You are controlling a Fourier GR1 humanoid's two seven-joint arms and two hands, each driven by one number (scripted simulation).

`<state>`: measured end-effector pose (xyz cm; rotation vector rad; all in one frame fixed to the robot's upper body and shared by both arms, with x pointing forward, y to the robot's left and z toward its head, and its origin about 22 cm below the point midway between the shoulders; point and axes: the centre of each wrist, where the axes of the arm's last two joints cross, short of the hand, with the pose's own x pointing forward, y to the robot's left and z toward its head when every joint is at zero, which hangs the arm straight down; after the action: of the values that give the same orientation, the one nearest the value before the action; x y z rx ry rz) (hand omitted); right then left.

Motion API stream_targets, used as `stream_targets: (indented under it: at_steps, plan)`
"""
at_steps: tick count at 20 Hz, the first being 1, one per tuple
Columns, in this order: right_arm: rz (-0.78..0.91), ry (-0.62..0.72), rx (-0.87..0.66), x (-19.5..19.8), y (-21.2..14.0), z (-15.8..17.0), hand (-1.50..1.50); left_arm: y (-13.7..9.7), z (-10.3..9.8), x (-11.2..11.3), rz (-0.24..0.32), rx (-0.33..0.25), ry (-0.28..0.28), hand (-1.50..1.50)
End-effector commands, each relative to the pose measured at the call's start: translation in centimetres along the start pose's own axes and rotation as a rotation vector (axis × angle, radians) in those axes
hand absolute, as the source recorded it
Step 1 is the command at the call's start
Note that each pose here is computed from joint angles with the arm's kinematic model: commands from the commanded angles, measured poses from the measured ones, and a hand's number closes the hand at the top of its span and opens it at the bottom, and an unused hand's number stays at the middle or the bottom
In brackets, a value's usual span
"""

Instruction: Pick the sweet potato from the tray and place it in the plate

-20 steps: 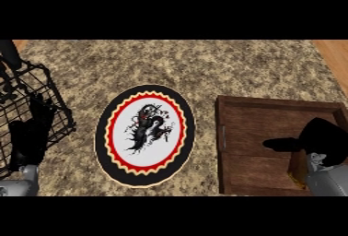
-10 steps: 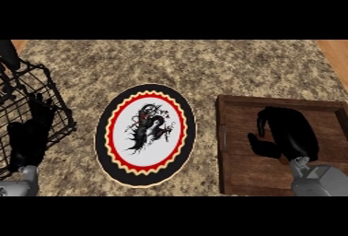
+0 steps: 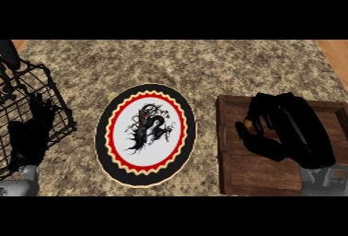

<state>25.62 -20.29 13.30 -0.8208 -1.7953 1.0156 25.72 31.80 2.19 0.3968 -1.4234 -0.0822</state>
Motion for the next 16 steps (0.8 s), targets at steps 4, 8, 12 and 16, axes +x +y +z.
stream_targets:
  at_steps: [4,8,12,16]
  plan:
    - [-0.166,-0.12,0.067,4.5,0.9,-0.9,1.5,-2.7,-1.5,4.1,0.027,-0.158,-0.153,0.0]
    - [-0.199,-0.11,0.108,7.2,2.2,-3.4,1.5,-3.9,-2.1,3.7,0.027,-0.164,-0.159,0.0]
    - [-0.225,-0.125,0.147,10.6,4.7,-5.2,1.5,-5.2,-1.9,4.1,0.025,-0.198,-0.157,0.0]
    - [-0.237,-0.135,0.2,13.7,7.9,-5.9,1.5,-4.5,-3.1,5.5,0.025,-0.182,-0.158,0.0]
